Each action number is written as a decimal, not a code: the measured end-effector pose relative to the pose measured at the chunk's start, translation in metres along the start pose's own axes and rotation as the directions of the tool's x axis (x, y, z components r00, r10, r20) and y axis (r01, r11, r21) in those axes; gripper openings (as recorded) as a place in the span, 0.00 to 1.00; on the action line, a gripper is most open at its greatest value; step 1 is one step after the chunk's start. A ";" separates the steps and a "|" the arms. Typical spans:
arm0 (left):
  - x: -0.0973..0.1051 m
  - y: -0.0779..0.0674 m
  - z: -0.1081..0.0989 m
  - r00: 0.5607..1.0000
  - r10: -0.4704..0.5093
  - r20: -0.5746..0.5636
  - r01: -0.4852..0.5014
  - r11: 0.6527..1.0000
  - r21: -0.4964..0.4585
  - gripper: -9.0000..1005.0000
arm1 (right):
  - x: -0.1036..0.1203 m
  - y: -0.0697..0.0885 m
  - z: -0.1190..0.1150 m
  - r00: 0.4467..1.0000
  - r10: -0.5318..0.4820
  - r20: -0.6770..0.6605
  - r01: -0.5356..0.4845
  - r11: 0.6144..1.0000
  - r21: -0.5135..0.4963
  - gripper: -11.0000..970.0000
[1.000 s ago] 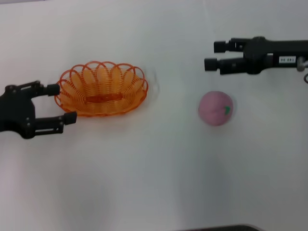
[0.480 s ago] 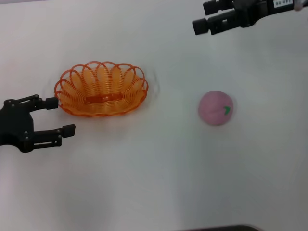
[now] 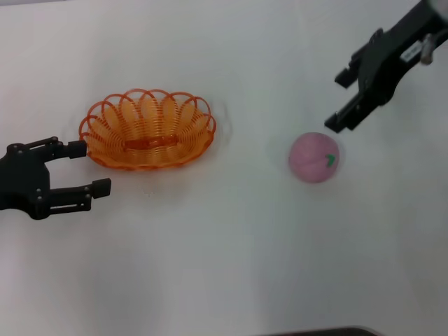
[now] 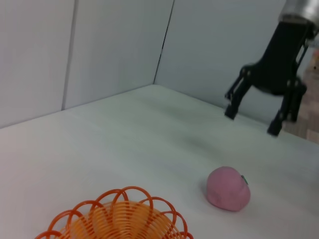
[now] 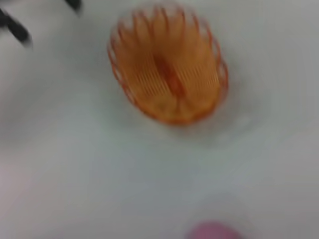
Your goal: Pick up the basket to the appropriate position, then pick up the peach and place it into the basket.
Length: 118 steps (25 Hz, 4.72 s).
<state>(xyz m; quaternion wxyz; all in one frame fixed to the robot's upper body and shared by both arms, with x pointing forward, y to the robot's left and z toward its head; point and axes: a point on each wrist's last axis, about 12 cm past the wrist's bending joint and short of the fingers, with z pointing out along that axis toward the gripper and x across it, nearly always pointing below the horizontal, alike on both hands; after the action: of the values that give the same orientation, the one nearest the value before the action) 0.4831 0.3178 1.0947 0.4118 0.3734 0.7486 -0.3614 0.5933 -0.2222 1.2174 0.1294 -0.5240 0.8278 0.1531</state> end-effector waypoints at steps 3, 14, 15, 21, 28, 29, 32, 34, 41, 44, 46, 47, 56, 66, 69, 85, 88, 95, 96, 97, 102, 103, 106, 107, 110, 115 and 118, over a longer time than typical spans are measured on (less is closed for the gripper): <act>-0.001 0.001 0.001 1.000 -0.004 -0.002 0.004 1.000 -0.002 0.85 | -0.002 0.003 0.018 0.997 -0.007 -0.077 0.010 0.999 0.031 0.91; -0.001 0.001 0.005 1.000 -0.018 0.001 0.018 1.000 0.009 0.84 | -0.004 0.010 0.070 0.983 -0.013 -0.186 0.028 0.997 0.078 0.90; -0.001 0.001 0.005 1.000 -0.020 0.001 0.020 1.000 0.010 0.84 | -0.003 0.011 0.075 0.982 -0.015 -0.186 0.029 0.997 0.071 0.90; -0.001 0.001 0.007 1.000 -0.024 0.003 0.024 1.000 0.012 0.84 | -0.003 0.012 0.087 0.985 -0.031 -0.169 0.039 0.998 0.047 0.90; 0.000 0.001 0.010 0.999 -0.033 0.008 0.033 0.999 0.024 0.84 | -0.001 0.012 0.088 0.983 -0.033 -0.180 0.039 0.999 0.032 0.62; 0.000 0.001 0.010 0.999 -0.034 0.008 0.034 0.999 0.025 0.84 | -0.001 0.012 0.088 0.983 -0.033 -0.180 0.040 0.999 0.032 0.58; 0.000 0.001 0.011 0.999 -0.040 0.009 0.040 0.999 0.027 0.84 | -0.001 0.012 0.088 0.983 -0.034 -0.181 0.040 0.999 0.032 0.46; -0.001 0.001 0.011 0.999 -0.040 0.010 0.039 0.999 0.031 0.84 | -0.001 0.012 0.088 0.983 -0.034 -0.181 0.041 0.999 0.032 0.25; -0.002 0.001 0.011 0.999 -0.038 0.010 0.037 0.999 0.038 0.84 | -0.001 0.012 0.088 0.983 -0.035 -0.183 0.042 0.999 0.033 0.22; -0.002 0.001 0.011 0.999 -0.037 0.010 0.037 0.999 0.038 0.84 | -0.001 0.011 0.087 0.982 -0.038 -0.182 0.045 0.998 0.035 0.20; -0.002 0.001 0.011 0.999 -0.037 0.010 0.037 0.999 0.039 0.84 | -0.001 0.011 0.085 0.983 -0.042 -0.180 0.049 0.998 0.034 0.19; -0.002 0.001 0.010 0.999 -0.037 0.010 0.037 0.999 0.038 0.84 | -0.001 0.011 0.084 0.983 -0.044 -0.178 0.050 0.998 0.032 0.18; -0.004 0.002 0.011 0.999 -0.034 0.009 0.033 0.999 0.040 0.84 | -0.015 0.008 0.054 0.992 -0.082 -0.092 0.087 0.995 0.054 0.10; -0.005 0.002 0.012 0.999 -0.033 0.007 0.032 0.998 0.047 0.84 | -0.057 0.011 0.029 0.970 -0.133 0.202 0.128 0.991 0.040 0.06; -0.006 0.002 0.013 0.999 -0.031 0.008 0.031 0.998 0.049 0.84 | -0.073 0.016 0.041 0.954 -0.140 0.263 0.143 0.990 0.008 0.06; -0.004 0.001 0.016 0.999 -0.041 0.008 0.041 0.997 0.059 0.84 | -0.108 0.021 0.119 0.955 -0.065 0.288 0.081 0.996 -0.042 0.25; -0.003 0.001 0.018 0.999 -0.049 0.010 0.048 0.997 0.065 0.84 | -0.108 0.023 0.120 0.952 -0.052 0.302 0.072 0.996 -0.057 0.38; -0.004 0.001 0.021 0.999 -0.043 0.003 0.043 0.996 0.075 0.84 | -0.107 0.022 0.120 0.951 -0.044 0.305 0.066 0.996 -0.061 0.63; -0.004 0.001 0.020 0.999 -0.043 0.003 0.043 0.996 0.074 0.84 | -0.106 0.022 0.120 0.951 -0.041 0.306 0.063 0.996 -0.062 0.66; -0.004 0.001 0.020 0.999 -0.043 0.004 0.043 0.996 0.073 0.84 | -0.106 0.022 0.119 0.950 -0.038 0.310 0.061 0.996 -0.066 0.68; -0.004 0.001 0.017 0.999 -0.042 0.012 0.042 0.997 0.063 0.84 | -0.094 0.020 0.102 0.910 -0.010 0.415 0.052 0.994 -0.091 0.80; -0.004 0.001 0.016 0.999 -0.043 0.014 0.042 0.997 0.061 0.84 | -0.088 0.018 0.095 0.891 -0.002 0.454 0.050 0.994 -0.093 0.82; -0.004 0.002 0.013 0.999 -0.047 0.025 0.046 0.998 0.047 0.84 | -0.059 0.012 0.078 0.815 0.033 0.579 0.035 0.994 -0.107 0.87; -0.004 0.003 0.012 0.998 -0.050 0.032 0.049 0.998 0.041 0.84 | -0.047 0.011 0.073 0.783 0.045 0.621 0.036 0.993 -0.116 0.87; -0.004 0.004 0.007 0.997 -0.056 0.048 0.055 0.998 0.023 0.84 | -0.005 0.010 0.059 0.686 0.079 0.723 0.034 0.990 -0.140 0.87; -0.003 0.005 0.000 0.996 -0.059 0.060 0.059 0.998 0.005 0.84 | 0.069 0.016 0.053 0.617 0.097 0.781 0.014 0.991 -0.134 0.86; -0.002 0.005 -0.004 0.996 -0.064 0.068 0.065 0.998 -0.008 0.84 | 0.103 0.025 0.058 0.609 0.104 0.786 -0.006 0.992 -0.126 0.86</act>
<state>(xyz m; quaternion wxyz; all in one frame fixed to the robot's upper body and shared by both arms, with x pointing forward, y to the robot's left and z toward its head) 0.4873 0.3228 1.0967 0.4269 0.3346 0.7477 -0.3830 0.5311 -0.2749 1.1286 0.4471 -0.3834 0.6916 0.4181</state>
